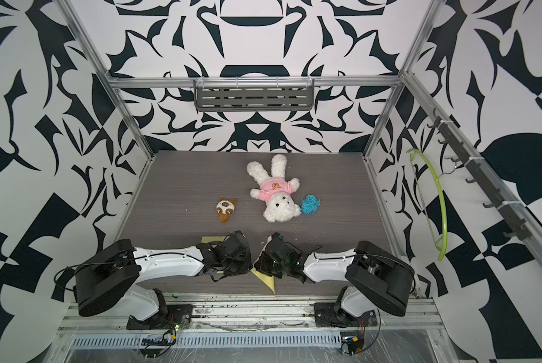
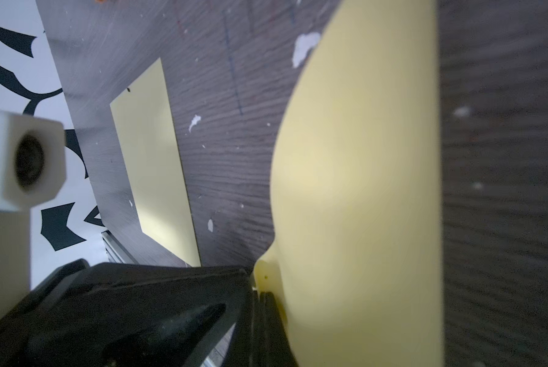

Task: Fold the square paper diagonally
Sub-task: Fold the paper at the center of the board.

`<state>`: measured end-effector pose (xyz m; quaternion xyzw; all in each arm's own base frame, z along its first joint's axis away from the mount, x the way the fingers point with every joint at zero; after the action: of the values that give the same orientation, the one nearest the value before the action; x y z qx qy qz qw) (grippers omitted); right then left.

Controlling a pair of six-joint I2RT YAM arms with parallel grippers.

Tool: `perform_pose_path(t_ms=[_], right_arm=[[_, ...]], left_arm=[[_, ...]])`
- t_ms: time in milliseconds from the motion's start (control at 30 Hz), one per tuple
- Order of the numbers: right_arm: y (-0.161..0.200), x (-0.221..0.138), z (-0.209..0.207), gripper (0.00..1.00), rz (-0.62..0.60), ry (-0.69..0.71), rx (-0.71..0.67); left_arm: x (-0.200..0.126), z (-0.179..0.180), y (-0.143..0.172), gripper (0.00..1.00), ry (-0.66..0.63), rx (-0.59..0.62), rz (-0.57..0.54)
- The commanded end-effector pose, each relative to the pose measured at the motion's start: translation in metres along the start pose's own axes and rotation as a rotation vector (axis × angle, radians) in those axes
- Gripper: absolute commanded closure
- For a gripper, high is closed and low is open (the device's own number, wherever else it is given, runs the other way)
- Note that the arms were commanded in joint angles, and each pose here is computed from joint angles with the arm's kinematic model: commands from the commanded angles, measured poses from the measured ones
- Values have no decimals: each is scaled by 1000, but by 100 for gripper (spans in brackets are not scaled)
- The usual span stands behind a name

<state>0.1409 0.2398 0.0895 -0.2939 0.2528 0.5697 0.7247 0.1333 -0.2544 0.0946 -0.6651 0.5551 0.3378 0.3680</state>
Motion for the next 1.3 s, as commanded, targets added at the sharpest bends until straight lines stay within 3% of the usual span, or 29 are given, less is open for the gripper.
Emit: perform_pose_path(t_ms=[0, 1267], right_arm=[[-1, 0, 7, 100, -5, -16, -13], [-2, 12, 10, 100, 6, -20, -31]], left_arm=[[6, 33, 13, 100, -158, -6, 63], [6, 33, 13, 100, -161, 2, 61]])
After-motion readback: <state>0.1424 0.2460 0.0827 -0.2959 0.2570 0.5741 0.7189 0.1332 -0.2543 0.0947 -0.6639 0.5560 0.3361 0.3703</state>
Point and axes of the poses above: each gripper's point midway between its finger pads, its own x axis out along the fingers, its own z axis along the line the jaws close on, y = z × x, the point moved 9 cm from there along -x, back along the fingers, and after that the axes turned 5 degrees about -x, right-handed, at the moved point
